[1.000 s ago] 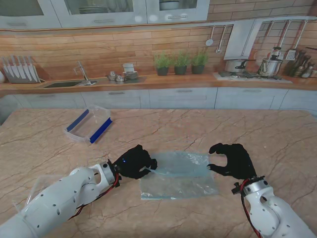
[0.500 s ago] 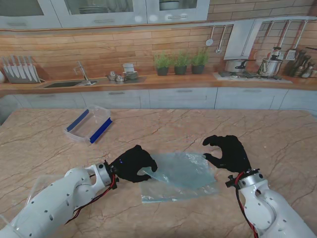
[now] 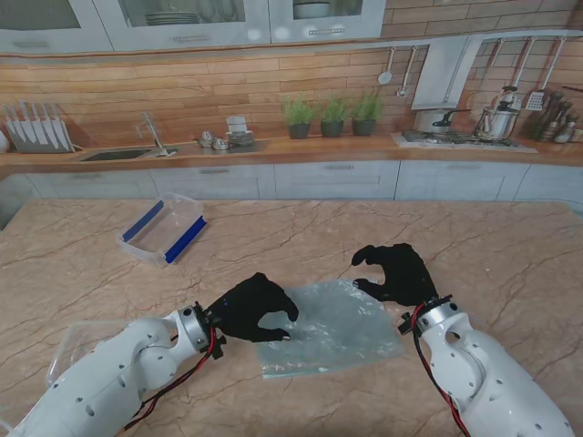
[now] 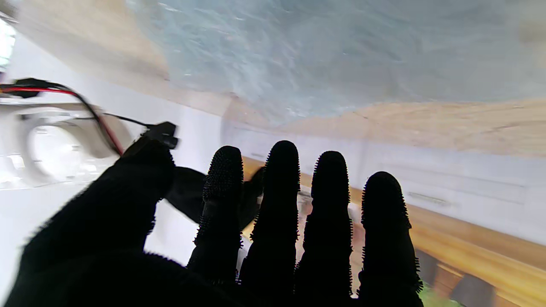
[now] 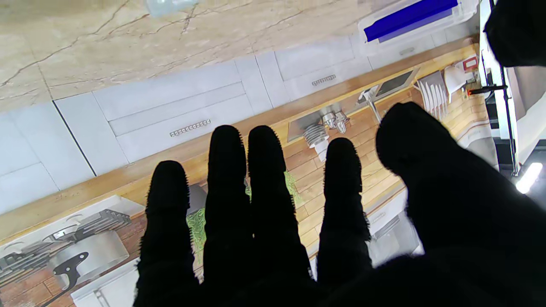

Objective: Fold the bubble film and place it into the plastic crate

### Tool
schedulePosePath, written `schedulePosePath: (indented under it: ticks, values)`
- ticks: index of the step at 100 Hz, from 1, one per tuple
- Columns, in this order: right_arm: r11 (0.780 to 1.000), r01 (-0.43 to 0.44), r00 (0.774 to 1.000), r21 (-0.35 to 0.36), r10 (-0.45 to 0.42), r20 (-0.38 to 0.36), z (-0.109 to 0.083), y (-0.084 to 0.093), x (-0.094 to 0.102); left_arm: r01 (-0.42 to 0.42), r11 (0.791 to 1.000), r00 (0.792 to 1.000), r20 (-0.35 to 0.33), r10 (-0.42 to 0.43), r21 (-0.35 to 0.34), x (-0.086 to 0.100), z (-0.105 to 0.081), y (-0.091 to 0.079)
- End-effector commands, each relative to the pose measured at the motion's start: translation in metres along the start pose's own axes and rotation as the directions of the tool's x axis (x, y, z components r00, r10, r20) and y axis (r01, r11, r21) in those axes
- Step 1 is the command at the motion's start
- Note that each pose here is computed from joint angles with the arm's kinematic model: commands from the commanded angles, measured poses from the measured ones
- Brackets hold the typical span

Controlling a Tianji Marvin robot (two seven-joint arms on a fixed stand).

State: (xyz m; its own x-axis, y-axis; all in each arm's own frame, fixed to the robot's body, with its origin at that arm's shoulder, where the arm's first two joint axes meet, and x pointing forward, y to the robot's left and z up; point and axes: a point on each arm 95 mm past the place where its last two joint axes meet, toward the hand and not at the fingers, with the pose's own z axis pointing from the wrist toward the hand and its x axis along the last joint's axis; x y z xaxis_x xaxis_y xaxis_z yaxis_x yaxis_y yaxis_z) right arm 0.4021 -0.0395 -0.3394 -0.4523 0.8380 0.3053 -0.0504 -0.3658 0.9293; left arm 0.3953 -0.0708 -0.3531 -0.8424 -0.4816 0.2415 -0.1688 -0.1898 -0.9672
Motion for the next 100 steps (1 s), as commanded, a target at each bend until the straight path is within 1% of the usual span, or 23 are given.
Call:
schedulePosePath:
  ticks: [1,14,26,34,50,57,65,72,81,89,100]
  values:
    - [1.0,0.019,1.0,0.011,-0.019,-0.006,0.002,-0.001,0.002,0.004,1.0,0.999,0.036,-0.005,0.012,0.007,0.007,0.001]
    - [0.997,0.068,0.998,0.04,-0.069,0.014,0.004,0.002,0.001,-0.019,1.0,0.992,0.121,0.02,-0.011,0.007,0.015,0.005]
    - [0.99,0.115,0.992,0.087,-0.12,0.048,0.007,0.004,0.0,0.019,0.999,0.984,0.179,-0.012,-0.037,0.006,0.022,0.01]
    - [0.978,0.159,0.983,0.132,-0.17,0.075,0.01,0.004,-0.003,0.051,0.998,0.978,0.206,-0.04,-0.049,0.004,0.026,0.014]
    - [0.949,0.231,0.962,0.215,-0.256,0.097,0.017,0.003,-0.013,0.096,0.993,0.968,0.238,-0.077,-0.071,0.001,0.033,0.019]
    - [0.937,0.234,0.957,0.26,-0.269,0.111,0.02,0.0,-0.017,0.133,0.988,0.963,0.246,-0.111,-0.076,-0.001,0.036,0.023]
    - [0.925,0.225,0.953,0.305,-0.274,0.128,0.023,-0.004,-0.022,0.192,0.978,0.951,0.261,-0.166,-0.077,-0.001,0.039,0.028]
    - [0.916,0.217,0.95,0.338,-0.278,0.143,0.026,-0.007,-0.026,0.227,0.971,0.943,0.265,-0.2,-0.075,0.0,0.041,0.032]
    - [0.906,0.196,0.95,0.376,-0.271,0.157,0.028,-0.012,-0.027,0.241,0.967,0.941,0.266,-0.211,-0.085,0.0,0.043,0.034]
    - [0.893,0.198,0.946,0.405,-0.282,0.158,0.03,-0.016,-0.029,0.245,0.965,0.94,0.265,-0.213,-0.093,0.0,0.043,0.035]
    - [0.881,0.192,0.945,0.432,-0.284,0.16,0.031,-0.021,-0.03,0.266,0.96,0.936,0.263,-0.234,-0.091,0.001,0.044,0.036]
